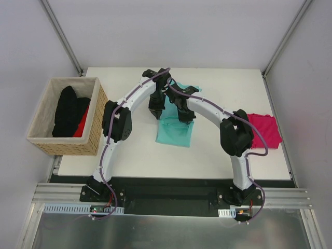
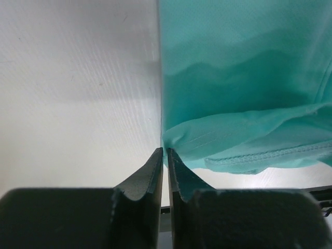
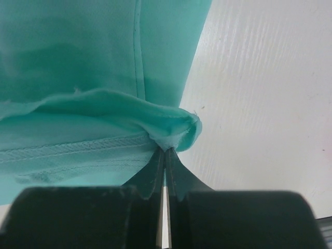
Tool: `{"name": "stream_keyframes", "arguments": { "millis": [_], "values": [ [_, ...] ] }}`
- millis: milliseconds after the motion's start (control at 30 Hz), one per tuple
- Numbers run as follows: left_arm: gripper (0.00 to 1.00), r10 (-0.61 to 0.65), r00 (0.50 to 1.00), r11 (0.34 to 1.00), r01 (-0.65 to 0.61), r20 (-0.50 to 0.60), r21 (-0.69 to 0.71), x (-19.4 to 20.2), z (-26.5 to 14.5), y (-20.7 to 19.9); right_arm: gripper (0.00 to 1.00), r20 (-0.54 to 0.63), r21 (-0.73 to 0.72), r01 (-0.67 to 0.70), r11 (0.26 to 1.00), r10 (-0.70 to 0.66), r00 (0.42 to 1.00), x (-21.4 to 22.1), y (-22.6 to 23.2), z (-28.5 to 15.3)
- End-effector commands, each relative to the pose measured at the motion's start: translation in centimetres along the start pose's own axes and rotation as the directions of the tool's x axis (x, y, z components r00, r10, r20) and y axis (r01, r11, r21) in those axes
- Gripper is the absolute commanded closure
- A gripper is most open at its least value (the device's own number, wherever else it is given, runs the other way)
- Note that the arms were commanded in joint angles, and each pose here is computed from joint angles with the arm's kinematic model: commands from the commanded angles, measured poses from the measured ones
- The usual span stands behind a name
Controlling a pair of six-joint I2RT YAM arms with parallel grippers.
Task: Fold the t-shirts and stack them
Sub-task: Fold the folded rectangular tshirt in 1/3 of the way
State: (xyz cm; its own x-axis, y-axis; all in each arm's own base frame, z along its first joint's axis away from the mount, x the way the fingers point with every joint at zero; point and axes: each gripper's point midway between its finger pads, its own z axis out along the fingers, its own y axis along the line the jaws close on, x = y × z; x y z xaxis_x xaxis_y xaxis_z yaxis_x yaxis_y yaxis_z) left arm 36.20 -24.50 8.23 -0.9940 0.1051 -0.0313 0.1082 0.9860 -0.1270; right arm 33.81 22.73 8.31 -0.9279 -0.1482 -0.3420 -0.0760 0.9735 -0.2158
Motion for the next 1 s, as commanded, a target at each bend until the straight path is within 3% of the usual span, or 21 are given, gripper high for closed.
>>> {"name": "stream_keyframes", "arguments": {
  "millis": [0, 567, 833, 967],
  "values": [
    [0.90, 0.016, 1.000, 1.000, -0.016, 0.006, 0.019, -0.5, -0.9, 0.3, 0.99, 0.011, -0.010, 0.009, 1.000, -0.009, 1.000, -1.6, -0.2, -0.2],
    [0.90, -0.019, 1.000, 1.000, 0.020, 0.024, -0.011, 0.4, -2.8, 2.4, 0.99, 0.013, -0.049, 0.009, 0.999, -0.009, 1.000, -6.0, 0.2, 2.4],
    [0.91, -0.045, 0.999, 0.998, 0.046, 0.005, -0.046, 2.3, -2.8, 3.6, 0.71, 0.093, -0.018, 0.009, 1.000, -0.007, 0.996, -9.8, -2.3, 1.5],
    [0.91, -0.053, 0.999, 0.998, 0.053, 0.007, -0.043, 2.5, -3.0, 3.6, 0.67, 0.118, -0.009, 0.019, 1.000, -0.018, 0.993, -10.1, -3.1, 0.6]
  ]
}}
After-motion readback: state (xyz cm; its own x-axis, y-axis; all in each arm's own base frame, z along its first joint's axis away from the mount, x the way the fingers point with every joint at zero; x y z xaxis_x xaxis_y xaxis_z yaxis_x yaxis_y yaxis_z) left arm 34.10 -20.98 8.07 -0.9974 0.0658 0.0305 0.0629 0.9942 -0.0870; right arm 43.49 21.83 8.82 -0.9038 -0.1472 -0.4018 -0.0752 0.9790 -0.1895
